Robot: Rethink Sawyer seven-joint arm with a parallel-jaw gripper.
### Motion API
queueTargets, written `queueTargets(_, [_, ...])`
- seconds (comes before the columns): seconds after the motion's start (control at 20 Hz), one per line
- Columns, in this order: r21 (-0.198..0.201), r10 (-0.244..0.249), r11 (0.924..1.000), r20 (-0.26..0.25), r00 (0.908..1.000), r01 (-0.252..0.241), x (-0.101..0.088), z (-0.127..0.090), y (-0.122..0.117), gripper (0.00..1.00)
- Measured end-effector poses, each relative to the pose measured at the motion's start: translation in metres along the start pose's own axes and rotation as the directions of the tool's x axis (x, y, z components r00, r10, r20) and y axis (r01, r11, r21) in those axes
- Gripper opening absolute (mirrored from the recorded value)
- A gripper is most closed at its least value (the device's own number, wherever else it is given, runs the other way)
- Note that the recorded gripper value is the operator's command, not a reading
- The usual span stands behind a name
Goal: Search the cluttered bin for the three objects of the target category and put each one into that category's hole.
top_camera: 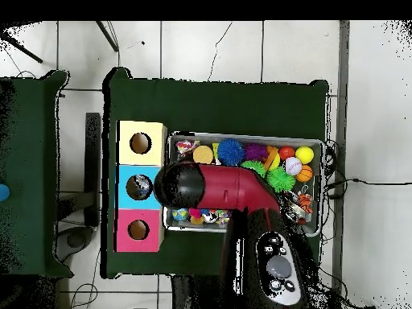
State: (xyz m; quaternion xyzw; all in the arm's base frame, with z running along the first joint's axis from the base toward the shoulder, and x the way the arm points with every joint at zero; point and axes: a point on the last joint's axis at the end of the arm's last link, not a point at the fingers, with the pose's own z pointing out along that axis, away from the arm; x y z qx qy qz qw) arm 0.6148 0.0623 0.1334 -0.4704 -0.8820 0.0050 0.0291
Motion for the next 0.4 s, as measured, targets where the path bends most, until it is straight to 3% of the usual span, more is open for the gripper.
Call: queueTargets(0.4, [0.010, 0.032, 0.9994, -0.029, 0.9991, -0.032, -0.032, 0.014, -0.029, 1.00])
